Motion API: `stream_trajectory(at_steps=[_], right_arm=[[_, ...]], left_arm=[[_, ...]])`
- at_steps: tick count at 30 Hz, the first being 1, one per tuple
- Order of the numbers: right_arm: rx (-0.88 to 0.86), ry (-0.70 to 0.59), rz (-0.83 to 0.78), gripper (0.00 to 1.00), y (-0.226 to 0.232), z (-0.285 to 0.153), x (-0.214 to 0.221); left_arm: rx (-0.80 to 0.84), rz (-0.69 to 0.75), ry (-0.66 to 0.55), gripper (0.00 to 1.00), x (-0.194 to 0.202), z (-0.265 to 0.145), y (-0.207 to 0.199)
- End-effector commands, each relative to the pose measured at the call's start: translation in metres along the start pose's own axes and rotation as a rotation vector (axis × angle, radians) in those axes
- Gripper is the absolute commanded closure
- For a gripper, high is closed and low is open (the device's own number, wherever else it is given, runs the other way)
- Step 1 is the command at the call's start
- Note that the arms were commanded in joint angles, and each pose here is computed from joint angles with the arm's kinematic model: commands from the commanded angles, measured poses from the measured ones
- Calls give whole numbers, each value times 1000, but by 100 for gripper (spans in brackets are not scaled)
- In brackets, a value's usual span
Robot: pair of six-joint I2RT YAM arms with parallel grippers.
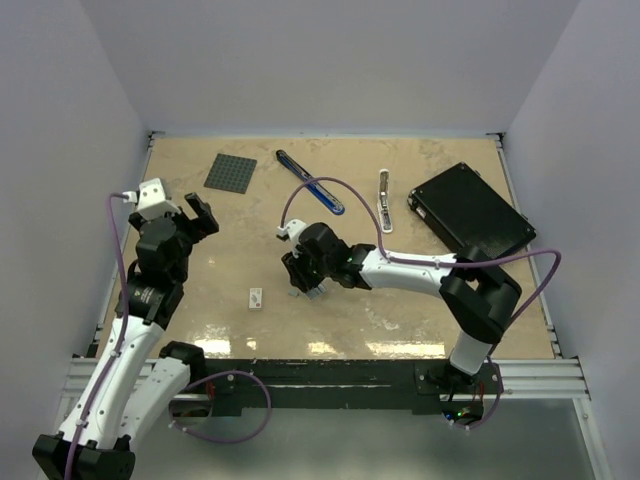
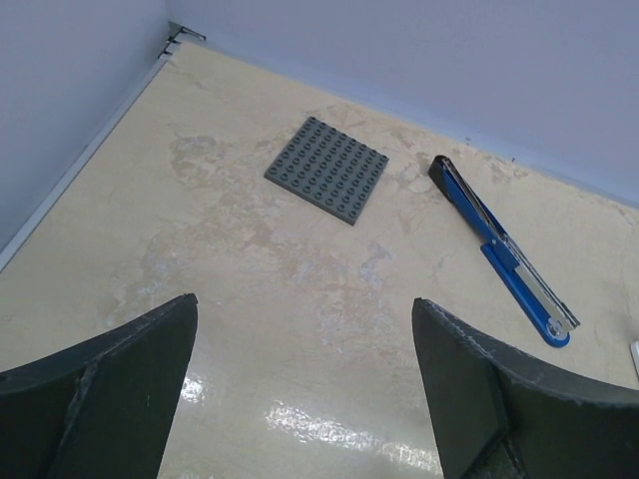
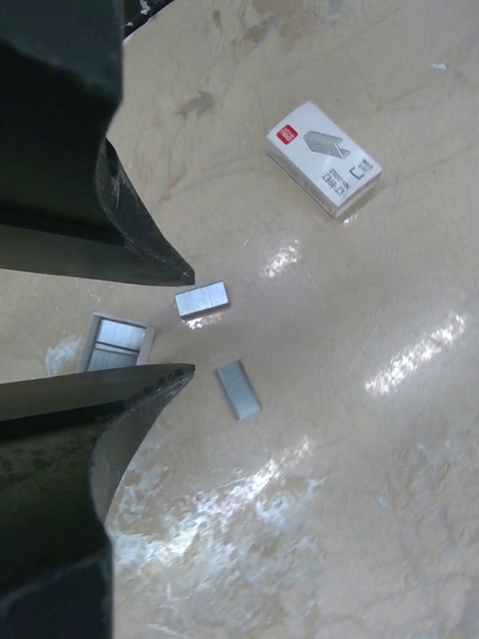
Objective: Unload the staples from the stapler
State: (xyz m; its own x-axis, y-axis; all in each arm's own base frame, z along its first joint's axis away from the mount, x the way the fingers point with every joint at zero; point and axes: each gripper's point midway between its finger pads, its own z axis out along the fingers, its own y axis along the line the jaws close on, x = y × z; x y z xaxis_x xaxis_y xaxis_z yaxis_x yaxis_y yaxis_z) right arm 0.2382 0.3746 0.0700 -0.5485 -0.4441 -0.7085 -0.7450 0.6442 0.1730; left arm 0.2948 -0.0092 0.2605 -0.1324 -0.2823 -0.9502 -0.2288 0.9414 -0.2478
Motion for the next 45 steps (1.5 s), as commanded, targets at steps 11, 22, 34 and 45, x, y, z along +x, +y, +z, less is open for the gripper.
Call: stream_trajectory(at_steps=[11, 22, 34, 45], right_arm=[[-128, 53, -192, 53, 23, 27, -6], [-99, 126, -269, 55, 19, 32, 15], [-60, 156, -273, 58, 16, 38, 29], [-40, 161, -268, 66, 18, 36, 31]], left_arm=[[-31, -21, -40, 7, -8, -2, 6], [-30, -14, -29, 7, -5, 0, 5], [-28, -8, -18, 7, -3, 2, 4], [-26, -7, -18, 7, -3, 2, 4]])
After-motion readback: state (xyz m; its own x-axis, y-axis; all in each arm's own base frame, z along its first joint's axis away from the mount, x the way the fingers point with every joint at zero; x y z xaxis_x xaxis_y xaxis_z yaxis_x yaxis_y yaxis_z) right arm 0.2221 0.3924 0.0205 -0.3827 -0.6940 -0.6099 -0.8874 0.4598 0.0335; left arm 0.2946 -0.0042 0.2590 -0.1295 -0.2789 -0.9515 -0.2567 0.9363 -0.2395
